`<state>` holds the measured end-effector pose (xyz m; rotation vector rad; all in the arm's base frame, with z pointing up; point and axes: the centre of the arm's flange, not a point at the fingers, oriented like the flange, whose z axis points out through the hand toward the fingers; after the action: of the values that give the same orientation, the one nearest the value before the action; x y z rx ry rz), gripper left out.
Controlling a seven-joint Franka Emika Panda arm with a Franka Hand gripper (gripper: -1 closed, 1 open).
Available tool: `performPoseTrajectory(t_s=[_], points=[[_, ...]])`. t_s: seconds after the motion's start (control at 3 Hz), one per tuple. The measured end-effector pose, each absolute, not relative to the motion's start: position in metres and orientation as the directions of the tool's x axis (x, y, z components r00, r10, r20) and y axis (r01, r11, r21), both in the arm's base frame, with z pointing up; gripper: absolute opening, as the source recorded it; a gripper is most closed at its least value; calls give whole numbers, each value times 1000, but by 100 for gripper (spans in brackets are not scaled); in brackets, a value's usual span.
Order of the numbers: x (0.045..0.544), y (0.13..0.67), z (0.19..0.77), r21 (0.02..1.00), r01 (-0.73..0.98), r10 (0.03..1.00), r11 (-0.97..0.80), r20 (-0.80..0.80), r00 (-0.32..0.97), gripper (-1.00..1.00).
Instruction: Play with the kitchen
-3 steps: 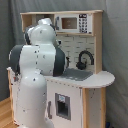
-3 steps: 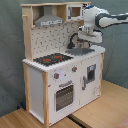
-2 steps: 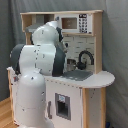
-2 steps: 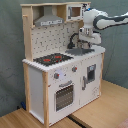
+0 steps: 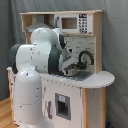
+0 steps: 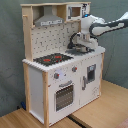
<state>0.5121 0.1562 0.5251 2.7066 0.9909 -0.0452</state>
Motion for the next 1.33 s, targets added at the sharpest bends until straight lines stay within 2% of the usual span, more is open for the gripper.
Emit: performPoseTrajectory(t_s=[0.67,1.0,1.33], points=[[527,182,493,235,664,657,-709,-119,744,-100],[529,183,495,201,669,666,-715,-95,740,-100],[531,182,496,205,668,667,-715,-87,740,100]])
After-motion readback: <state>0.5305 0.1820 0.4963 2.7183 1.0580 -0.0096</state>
